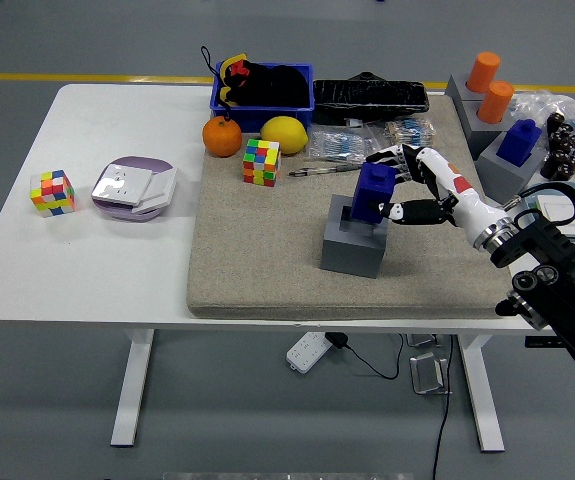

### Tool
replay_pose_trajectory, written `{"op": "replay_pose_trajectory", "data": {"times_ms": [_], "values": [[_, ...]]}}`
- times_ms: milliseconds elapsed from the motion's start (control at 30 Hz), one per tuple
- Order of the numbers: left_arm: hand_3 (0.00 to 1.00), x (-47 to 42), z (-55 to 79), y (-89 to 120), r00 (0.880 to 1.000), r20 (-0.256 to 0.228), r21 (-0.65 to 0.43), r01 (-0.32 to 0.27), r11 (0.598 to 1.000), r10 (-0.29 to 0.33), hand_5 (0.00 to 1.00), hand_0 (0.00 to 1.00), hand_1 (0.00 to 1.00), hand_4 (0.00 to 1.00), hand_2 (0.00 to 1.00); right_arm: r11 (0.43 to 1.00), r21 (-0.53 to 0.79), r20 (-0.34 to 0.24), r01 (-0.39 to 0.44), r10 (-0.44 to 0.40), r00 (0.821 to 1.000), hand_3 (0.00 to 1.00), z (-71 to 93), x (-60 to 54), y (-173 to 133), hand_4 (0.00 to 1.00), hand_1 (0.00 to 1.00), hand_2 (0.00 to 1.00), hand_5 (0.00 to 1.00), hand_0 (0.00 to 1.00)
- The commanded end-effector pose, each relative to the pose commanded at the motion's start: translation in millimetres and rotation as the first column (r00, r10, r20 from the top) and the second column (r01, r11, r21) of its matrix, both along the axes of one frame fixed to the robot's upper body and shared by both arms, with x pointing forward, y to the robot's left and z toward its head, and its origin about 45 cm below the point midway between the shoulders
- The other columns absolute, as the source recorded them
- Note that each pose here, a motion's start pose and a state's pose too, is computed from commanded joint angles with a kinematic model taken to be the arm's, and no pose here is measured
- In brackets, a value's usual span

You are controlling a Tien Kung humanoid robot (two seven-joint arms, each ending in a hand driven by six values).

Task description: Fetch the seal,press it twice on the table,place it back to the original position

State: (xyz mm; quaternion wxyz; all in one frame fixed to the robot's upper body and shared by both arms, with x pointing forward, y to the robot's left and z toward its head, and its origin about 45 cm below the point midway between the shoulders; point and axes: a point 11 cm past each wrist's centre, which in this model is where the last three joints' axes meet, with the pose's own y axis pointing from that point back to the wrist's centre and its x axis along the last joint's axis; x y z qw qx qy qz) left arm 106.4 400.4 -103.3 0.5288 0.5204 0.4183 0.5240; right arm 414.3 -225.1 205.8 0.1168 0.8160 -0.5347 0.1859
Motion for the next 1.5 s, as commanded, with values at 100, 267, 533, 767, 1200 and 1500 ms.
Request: {"op": "replay_pose_trajectory", "data": {"times_ms": [100,267,533,767,1200,1500], "values": [[0.836,0.6,0.2,0,1.000,0.001,0.000,-0.001,1.000,0.001,0.434,0.820,0.818,0.817,0.792,1.000,0.009,0.016,0.029,-0.029,0.999,0.438,6.9,-0.4,-14,0.653,0.418,0.411,0.002,0.546],[0.836,0.6,0.1,0,1.000,0.000,0.001,-0.001,1.000,0.001,0.434,0.820,0.818,0.817,0.792,0.993,0.009,0.031,0.117,-0.118,0.993,0.442,11.6,-1.0,-51,0.667,0.418,0.411,0.002,0.546],[0.836,-1.2,-0.4,0,1.000,-0.003,0.001,-0.004,1.000,0.004,0.434,0.820,0.818,0.817,0.792,0.975,-0.008,0.006,0.221,-0.221,0.975,0.443,0.6,-9.2,-95,0.671,0.418,0.410,0.002,0.547],[0.836,0.4,-0.5,-2,1.000,0.001,-0.003,-0.002,1.000,0.002,0.433,0.820,0.818,0.817,0.792,0.970,-0.030,-0.061,0.240,-0.242,0.968,0.444,-27.9,-15.5,-99,0.674,0.417,0.410,0.002,0.547],[0.836,-1.2,-0.7,-1,1.000,-0.003,-0.001,0.004,1.000,-0.004,0.434,0.820,0.817,0.817,0.792,0.971,-0.070,-0.140,0.227,-0.235,0.962,0.445,-62.7,-16.7,-88,0.675,0.418,0.408,0.002,0.548],[0.836,-0.7,-0.2,0,1.000,-0.004,0.001,0.009,1.000,-0.009,0.434,0.820,0.817,0.817,0.794,0.971,-0.109,-0.171,0.211,-0.228,0.959,0.443,-78.6,-18.8,-86,0.677,0.417,0.408,0.002,0.548]]}}
